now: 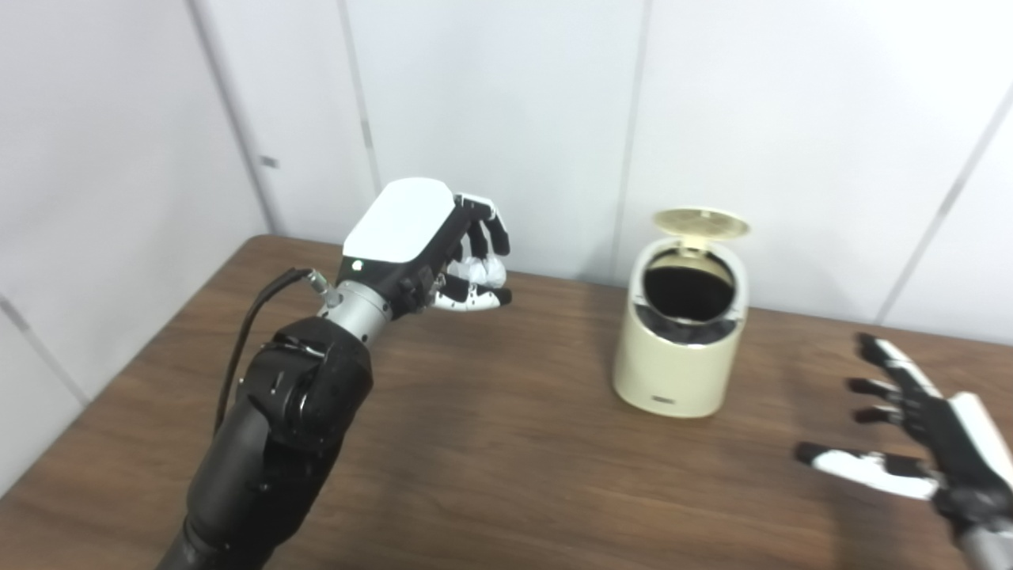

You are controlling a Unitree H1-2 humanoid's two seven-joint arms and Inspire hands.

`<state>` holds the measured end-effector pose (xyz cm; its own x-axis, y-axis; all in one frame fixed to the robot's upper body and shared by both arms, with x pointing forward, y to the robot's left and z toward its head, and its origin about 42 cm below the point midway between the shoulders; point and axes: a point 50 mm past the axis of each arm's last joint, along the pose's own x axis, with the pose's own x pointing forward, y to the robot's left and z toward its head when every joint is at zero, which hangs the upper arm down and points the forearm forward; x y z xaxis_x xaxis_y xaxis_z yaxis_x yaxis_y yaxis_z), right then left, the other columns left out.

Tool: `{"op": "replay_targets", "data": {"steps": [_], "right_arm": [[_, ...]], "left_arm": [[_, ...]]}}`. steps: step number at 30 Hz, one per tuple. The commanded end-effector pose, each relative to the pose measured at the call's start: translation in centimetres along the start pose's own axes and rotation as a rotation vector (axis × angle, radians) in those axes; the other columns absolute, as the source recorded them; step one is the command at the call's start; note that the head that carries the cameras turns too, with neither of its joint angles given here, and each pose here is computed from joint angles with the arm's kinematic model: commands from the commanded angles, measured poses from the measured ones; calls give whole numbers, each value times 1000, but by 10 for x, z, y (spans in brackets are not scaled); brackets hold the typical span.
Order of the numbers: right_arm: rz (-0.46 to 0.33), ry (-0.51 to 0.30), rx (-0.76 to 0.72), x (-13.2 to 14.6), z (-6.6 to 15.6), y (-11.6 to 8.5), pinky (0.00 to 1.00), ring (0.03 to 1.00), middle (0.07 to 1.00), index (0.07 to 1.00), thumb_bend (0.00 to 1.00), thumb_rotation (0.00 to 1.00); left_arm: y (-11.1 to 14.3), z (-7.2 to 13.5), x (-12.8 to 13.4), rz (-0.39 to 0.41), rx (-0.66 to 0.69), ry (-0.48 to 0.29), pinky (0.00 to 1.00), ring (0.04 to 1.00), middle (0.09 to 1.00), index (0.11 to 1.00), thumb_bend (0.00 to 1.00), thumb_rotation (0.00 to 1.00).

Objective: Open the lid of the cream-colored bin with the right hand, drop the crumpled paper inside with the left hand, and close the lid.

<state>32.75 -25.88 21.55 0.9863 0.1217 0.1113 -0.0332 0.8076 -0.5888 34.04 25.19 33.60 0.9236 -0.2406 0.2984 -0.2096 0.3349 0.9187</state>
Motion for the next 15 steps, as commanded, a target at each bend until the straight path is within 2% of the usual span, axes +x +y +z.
{"op": "replay_targets", "data": {"steps": [1, 9, 12, 15], "right_arm": [[-50, -98, -32, 5, 17, -12, 690, 800, 916, 923, 821, 223], [-35, -119, -16, 7, 13, -6, 705, 822, 927, 928, 807, 186], [-36, -124, -12, 9, 12, -3, 706, 829, 930, 930, 806, 188], [-40, -131, -17, 10, 10, 1, 684, 825, 926, 924, 815, 198]], "left_arm": [[16, 7, 14, 73, 14, -64, 313, 369, 480, 516, 498, 0], [4, 24, 45, 75, -8, -168, 302, 364, 483, 533, 496, 0], [0, 33, 54, 75, -20, -191, 344, 380, 487, 514, 500, 0], [-4, 42, 63, 73, -41, -205, 335, 372, 481, 519, 499, 0]]}}
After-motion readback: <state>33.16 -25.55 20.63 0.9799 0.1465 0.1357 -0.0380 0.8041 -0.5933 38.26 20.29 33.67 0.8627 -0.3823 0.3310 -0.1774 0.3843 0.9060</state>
